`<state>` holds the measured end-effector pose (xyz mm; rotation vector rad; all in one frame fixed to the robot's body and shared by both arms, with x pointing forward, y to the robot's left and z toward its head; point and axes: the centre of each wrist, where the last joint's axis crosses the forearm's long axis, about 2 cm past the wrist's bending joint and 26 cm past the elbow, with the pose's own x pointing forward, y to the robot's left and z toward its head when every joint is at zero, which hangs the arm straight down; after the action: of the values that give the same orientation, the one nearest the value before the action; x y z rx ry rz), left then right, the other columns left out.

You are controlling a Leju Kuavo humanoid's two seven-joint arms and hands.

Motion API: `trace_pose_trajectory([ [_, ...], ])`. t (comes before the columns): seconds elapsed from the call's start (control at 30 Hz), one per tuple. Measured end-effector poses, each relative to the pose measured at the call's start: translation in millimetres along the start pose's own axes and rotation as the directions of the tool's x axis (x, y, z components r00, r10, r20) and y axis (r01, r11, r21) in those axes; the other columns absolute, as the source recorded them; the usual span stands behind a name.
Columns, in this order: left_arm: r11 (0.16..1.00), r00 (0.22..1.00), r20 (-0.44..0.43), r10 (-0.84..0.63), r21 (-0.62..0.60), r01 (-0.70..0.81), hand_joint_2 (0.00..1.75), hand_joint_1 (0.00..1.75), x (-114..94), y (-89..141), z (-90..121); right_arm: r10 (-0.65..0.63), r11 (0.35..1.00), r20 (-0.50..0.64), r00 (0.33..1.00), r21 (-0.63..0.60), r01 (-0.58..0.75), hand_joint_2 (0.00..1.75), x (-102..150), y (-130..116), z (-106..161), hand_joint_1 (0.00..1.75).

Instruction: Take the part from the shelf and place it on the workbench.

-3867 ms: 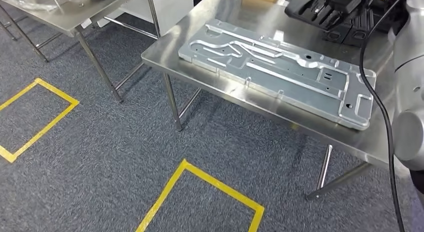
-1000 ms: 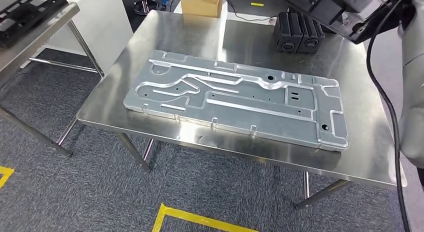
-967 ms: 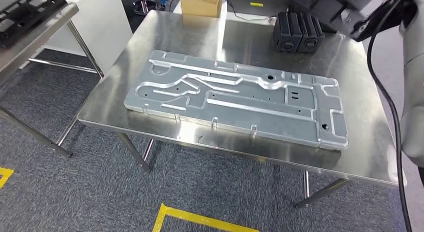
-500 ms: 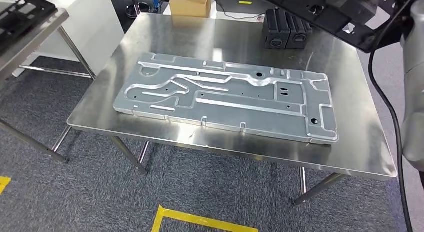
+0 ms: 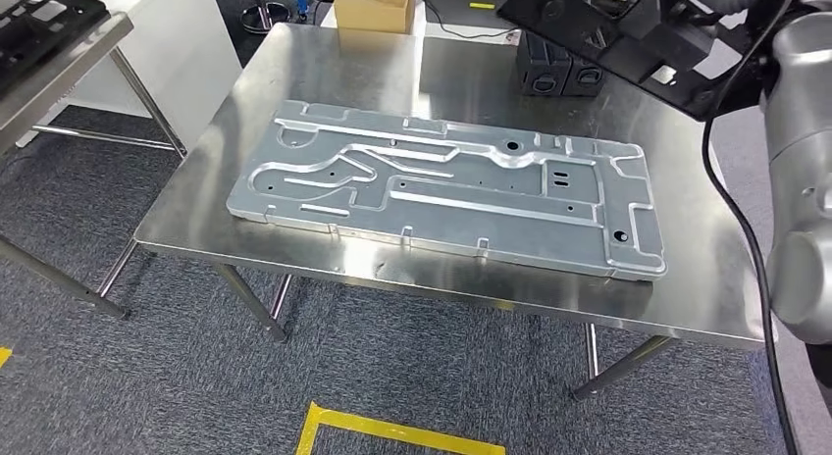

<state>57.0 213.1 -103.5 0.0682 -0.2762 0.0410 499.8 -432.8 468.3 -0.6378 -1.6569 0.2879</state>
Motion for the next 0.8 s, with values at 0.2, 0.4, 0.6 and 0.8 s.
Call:
trace_pose_trajectory([
  [0.2,1.000,1.000,-0.001,0.000,-0.001,0.000,1.75,0.00,-1,0,0,0.003,1.000,-0.022,1.000,0.006,-0.003,1.75,-8,2,1,1.54],
  [0.4,1.000,1.000,0.019,0.000,-0.002,0.000,1.75,0.00,-1,0,0,0.007,1.000,-0.035,0.999,0.009,-0.007,1.75,-13,3,2,1.54],
  [0.6,1.000,1.000,0.029,0.004,0.010,-0.004,1.75,0.00,-2,1,0,0.008,1.000,-0.047,0.999,0.014,-0.007,1.75,-22,6,3,1.54],
  [0.8,1.000,0.999,0.038,0.002,0.022,-0.002,1.75,0.00,-2,1,0,0.002,1.000,-0.083,0.997,0.024,0.000,1.75,-43,13,8,1.54],
])
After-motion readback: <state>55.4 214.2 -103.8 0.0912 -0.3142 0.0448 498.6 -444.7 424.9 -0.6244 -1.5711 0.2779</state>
